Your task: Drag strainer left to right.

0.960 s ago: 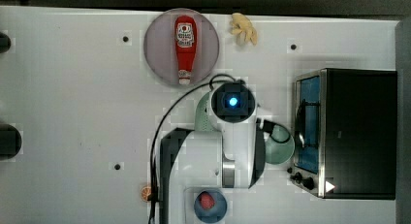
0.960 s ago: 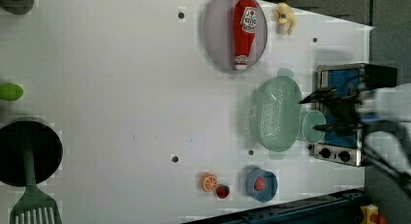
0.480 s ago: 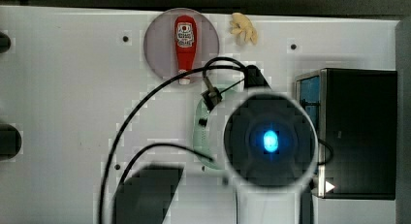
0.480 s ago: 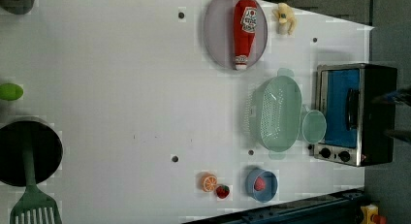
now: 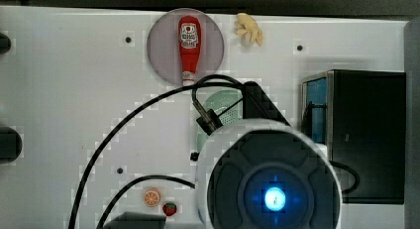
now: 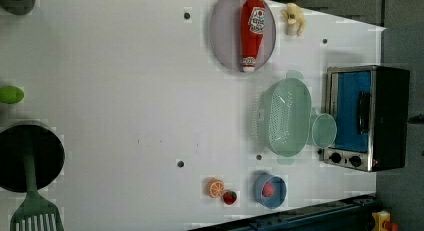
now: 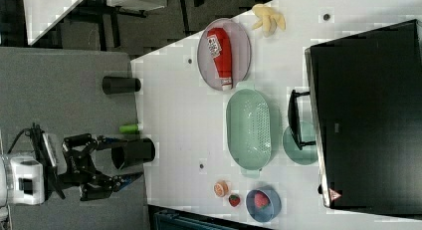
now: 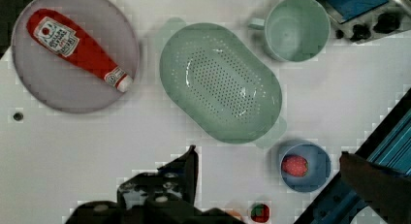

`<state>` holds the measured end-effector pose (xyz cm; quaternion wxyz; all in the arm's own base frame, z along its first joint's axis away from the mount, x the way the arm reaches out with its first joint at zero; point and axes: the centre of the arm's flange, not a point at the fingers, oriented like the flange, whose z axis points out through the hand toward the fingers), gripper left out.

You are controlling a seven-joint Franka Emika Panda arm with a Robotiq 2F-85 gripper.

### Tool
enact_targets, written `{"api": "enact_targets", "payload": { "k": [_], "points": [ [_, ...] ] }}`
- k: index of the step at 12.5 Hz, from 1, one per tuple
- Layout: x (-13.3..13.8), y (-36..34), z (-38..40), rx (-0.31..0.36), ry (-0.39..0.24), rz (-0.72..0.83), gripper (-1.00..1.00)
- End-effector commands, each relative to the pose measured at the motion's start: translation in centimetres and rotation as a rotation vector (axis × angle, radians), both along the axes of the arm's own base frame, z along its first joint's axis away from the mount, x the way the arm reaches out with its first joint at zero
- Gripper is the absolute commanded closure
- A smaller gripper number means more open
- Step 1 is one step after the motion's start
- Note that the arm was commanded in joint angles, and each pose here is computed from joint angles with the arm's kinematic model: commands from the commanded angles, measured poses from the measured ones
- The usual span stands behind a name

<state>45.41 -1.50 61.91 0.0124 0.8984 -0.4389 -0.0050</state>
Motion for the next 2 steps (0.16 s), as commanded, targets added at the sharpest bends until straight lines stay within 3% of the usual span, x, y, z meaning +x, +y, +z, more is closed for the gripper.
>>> {"api": "enact_targets", "payload": {
  "k": [1, 2],
  "points": [
    [1.07, -1.68, -3.50, 0.028, 0.092, 0.034, -1.00],
    [1.20, -1.69, -3.75, 0.029, 0.098, 0.034, -1.00]
  ]
}}
